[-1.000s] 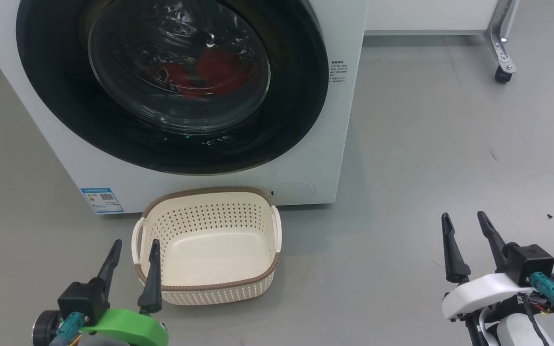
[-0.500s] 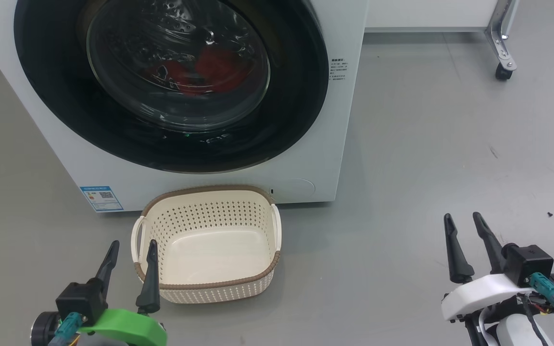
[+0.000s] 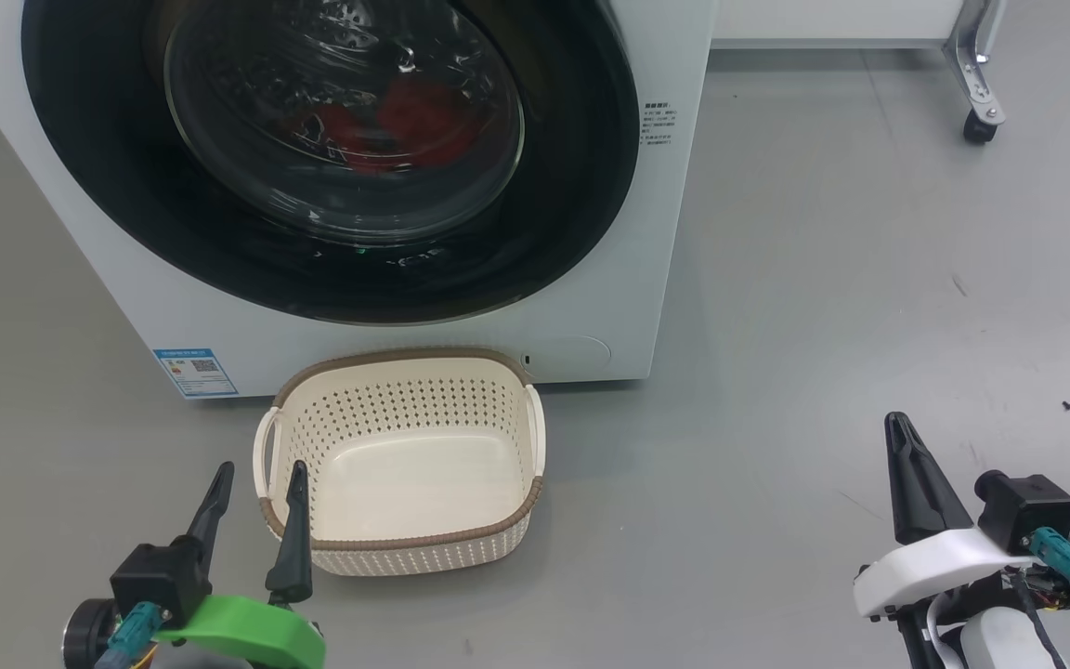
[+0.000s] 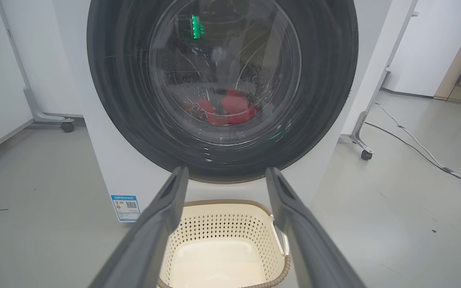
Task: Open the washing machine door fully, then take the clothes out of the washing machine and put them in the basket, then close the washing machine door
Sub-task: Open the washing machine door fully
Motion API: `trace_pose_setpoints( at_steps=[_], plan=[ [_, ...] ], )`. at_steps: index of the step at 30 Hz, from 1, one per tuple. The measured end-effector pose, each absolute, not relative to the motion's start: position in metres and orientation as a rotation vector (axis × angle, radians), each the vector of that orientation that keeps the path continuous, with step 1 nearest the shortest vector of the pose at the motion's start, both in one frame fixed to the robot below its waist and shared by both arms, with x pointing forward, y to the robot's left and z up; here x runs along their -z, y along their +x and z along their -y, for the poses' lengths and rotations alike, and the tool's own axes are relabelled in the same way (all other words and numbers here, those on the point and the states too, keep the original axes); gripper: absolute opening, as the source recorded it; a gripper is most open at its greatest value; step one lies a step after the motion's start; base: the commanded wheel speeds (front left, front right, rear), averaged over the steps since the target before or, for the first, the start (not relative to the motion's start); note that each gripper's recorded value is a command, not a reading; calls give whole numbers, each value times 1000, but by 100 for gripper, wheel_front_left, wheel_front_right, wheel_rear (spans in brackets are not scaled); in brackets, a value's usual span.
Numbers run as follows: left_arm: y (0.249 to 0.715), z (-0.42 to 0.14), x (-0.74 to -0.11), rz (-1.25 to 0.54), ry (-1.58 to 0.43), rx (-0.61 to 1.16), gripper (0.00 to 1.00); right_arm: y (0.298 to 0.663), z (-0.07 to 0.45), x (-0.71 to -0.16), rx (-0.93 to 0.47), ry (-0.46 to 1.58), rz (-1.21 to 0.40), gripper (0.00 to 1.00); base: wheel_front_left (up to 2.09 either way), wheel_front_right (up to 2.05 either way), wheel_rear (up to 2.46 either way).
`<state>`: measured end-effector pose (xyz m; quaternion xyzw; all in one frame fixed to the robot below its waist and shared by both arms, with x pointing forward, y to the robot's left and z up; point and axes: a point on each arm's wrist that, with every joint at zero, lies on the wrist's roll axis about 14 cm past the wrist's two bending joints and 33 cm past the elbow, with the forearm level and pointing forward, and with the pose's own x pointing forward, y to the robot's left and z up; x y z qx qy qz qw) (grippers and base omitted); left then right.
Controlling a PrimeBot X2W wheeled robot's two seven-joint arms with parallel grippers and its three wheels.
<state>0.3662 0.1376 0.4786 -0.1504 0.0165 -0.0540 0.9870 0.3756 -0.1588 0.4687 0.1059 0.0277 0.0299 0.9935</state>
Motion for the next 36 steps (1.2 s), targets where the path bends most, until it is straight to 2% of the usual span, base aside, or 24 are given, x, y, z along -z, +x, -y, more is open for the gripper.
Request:
trace_pose_setpoints(
  at_steps=[15, 26, 36],
  plan=[
    [384, -135, -477, -33, -312, 117, 100, 405, 169, -454, 22, 521, -78, 0, 0, 0, 0],
    [408, -129, -478, -17, -307, 149, 100, 465, 175, -459, 73, 893, -76, 0, 0, 0, 0],
    [430, -137, -473, -10, -303, 126, 100, 531, 147, -479, -39, 1199, -111, 0, 0, 0, 0]
  ],
)
